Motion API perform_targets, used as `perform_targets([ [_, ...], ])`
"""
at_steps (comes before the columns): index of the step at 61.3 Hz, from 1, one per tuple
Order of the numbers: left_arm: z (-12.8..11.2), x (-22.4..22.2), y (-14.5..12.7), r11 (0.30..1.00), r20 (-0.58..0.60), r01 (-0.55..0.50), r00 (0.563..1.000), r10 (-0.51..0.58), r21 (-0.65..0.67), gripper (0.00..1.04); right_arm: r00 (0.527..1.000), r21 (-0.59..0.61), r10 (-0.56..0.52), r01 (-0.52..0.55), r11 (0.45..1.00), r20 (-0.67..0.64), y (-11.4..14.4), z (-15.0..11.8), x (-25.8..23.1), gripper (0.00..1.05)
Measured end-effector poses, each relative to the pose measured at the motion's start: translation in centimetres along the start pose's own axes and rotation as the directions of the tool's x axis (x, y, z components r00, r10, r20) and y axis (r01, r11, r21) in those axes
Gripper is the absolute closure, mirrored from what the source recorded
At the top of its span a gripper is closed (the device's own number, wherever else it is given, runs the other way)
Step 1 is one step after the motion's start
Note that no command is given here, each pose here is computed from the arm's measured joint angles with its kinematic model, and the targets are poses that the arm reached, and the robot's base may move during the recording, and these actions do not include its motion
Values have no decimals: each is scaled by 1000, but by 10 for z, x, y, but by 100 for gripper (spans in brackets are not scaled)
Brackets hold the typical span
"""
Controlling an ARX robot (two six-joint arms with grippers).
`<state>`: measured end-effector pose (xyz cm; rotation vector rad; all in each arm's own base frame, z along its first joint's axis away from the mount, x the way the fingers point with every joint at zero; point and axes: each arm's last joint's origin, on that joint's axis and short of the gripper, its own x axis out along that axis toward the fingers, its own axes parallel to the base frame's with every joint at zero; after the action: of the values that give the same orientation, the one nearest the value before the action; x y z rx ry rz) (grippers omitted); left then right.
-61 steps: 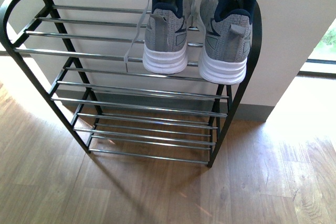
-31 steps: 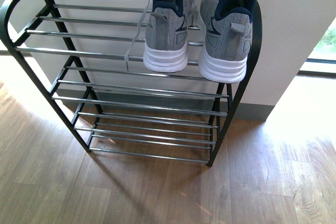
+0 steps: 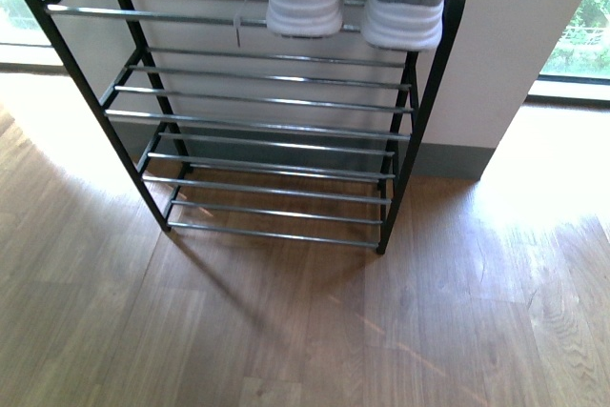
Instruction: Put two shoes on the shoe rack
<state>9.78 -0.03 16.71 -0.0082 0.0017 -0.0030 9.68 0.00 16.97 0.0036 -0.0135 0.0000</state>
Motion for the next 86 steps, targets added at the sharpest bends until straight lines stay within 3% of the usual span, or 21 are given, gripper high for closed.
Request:
perform_targets([
  [86, 0, 0, 0, 1000, 0, 1, 1000, -1, 0, 9, 1000, 0, -1, 1, 1000, 1, 0, 0, 0, 9],
])
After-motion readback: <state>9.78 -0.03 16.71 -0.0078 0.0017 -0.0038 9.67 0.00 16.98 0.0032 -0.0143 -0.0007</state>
